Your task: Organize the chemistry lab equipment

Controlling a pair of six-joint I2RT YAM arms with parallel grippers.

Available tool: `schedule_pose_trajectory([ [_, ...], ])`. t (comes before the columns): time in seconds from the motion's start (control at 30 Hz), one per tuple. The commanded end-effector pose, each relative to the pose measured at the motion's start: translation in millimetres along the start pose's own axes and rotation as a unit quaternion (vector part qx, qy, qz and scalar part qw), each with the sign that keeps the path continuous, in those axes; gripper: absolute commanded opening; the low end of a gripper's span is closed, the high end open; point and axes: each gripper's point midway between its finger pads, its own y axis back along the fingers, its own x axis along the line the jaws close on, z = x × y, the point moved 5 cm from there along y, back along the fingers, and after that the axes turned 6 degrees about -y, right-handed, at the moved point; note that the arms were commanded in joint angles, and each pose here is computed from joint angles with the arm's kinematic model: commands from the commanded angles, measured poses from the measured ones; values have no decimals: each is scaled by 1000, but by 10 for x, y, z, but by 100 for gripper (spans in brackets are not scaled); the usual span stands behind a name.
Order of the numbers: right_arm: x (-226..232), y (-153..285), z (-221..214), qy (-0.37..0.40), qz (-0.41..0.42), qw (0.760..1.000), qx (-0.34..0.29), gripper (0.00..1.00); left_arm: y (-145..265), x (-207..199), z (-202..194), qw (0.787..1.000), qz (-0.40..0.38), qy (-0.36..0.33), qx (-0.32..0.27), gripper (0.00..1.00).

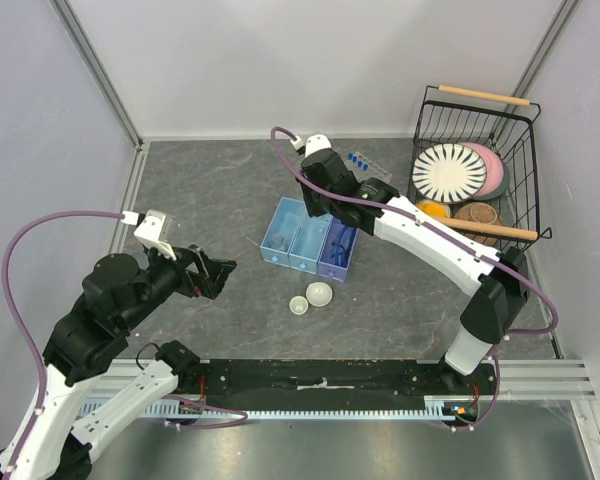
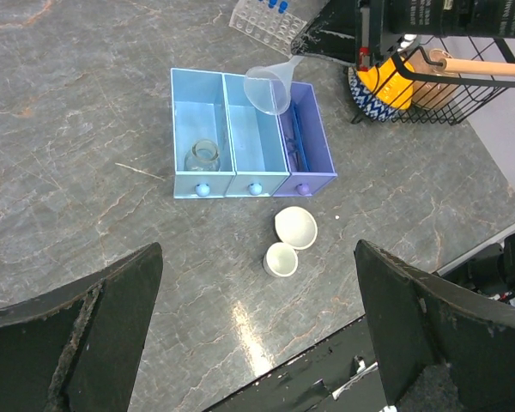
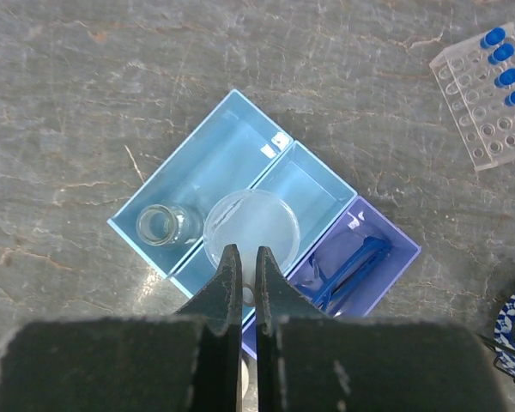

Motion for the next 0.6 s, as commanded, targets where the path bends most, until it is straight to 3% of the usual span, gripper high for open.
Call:
schedule_pose_trajectory([
  [0.0, -23, -158, -130, 4, -9, 1000, 15, 0, -29, -34, 148, 1000, -8, -12, -25, 100],
  [0.57, -97, -451, -596, 5, -10, 998, 61, 0, -105, -41, 132, 1000, -11, -15, -19, 100],
])
